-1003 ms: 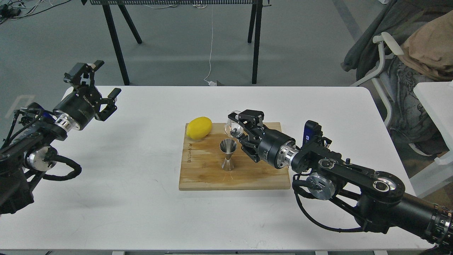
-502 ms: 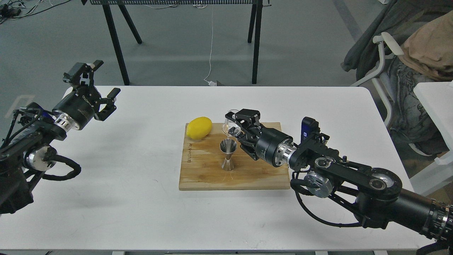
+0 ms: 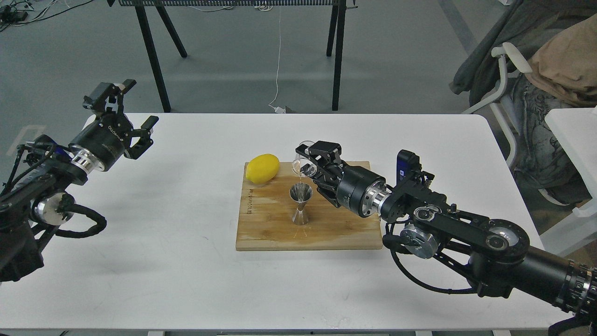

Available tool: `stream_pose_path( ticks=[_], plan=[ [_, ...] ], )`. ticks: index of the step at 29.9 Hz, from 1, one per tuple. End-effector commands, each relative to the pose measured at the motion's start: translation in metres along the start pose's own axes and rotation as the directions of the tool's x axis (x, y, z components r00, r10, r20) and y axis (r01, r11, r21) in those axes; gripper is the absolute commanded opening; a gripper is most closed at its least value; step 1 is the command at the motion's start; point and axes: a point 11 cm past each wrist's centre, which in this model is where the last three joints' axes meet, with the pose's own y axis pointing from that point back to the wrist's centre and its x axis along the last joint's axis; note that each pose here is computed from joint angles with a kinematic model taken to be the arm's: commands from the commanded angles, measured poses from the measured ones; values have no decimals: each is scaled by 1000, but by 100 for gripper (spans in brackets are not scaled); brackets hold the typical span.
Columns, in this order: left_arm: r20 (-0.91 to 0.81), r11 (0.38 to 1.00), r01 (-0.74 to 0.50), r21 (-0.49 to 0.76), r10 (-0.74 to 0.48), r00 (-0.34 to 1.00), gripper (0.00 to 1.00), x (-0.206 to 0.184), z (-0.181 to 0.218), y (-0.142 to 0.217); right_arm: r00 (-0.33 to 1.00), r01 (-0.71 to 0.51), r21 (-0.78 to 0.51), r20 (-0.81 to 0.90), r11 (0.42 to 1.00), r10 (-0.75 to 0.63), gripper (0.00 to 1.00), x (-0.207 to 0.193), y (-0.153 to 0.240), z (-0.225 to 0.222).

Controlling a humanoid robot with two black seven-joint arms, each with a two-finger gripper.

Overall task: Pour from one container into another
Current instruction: 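Tilt the glass with the right gripper to pour into the jigger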

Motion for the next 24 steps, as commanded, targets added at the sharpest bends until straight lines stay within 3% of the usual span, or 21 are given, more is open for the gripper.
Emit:
stream_pose_path(
  ticks=[1,24],
  plan=[
    [0,1000,0,0,0,1000,99,0,0,0,1000,11,-10,-20,1000,-11,45,-3,-1,1],
    [3,1000,-1,-2,1,1000,99,1,2,0,995,16,-20,-98,1000,-18,45,-2,0,4]
  ],
)
